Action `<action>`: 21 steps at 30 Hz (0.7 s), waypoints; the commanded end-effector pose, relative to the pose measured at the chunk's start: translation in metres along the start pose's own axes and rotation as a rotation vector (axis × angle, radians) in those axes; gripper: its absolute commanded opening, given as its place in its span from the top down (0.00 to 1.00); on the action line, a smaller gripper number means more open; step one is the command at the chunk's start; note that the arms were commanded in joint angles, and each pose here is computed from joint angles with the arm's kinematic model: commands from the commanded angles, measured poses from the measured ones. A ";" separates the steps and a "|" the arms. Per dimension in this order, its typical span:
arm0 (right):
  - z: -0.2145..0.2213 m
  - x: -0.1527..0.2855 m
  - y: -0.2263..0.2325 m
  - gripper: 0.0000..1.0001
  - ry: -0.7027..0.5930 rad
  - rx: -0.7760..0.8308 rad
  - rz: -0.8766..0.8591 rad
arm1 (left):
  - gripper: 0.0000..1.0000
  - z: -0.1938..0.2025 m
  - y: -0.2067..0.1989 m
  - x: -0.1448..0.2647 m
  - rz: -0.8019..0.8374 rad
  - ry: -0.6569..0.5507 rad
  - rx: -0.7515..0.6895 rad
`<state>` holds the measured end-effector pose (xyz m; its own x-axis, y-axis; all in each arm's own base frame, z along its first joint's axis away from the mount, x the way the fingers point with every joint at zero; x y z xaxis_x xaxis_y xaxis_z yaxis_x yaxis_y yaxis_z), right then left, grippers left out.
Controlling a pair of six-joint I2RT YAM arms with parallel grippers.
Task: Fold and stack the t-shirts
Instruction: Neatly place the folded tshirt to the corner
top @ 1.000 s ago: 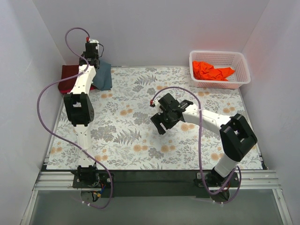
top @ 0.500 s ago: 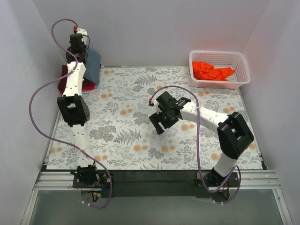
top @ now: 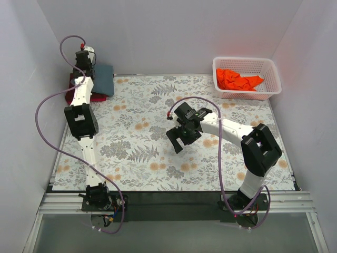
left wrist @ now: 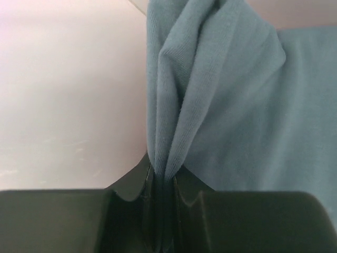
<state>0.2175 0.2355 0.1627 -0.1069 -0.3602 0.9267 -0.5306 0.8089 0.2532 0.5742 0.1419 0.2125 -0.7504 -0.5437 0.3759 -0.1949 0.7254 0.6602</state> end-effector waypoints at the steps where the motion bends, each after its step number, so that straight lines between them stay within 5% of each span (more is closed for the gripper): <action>1: -0.007 0.006 0.005 0.02 0.008 -0.020 -0.024 | 1.00 -0.006 0.017 -0.003 -0.097 -0.042 0.014; 21: -0.005 0.007 0.005 0.02 0.027 -0.043 -0.007 | 0.99 0.039 0.027 -0.037 -0.198 0.021 0.016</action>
<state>0.2153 0.2360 0.1611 -0.0673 -0.3406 0.9378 -0.5037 0.8229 0.2627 0.5757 0.1836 0.1684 -0.6961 -0.6307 0.3431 -0.2625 0.6683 0.6960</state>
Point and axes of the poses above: each gripper's point midway between its finger pads, its own x axis back along the fingers, its own y axis along the line the jaws close on, z = x × y, the point moved 10 cm from there along x, back along the fingers, and after that the axes turned 10 degrees about -x, right-handed, at the moved point
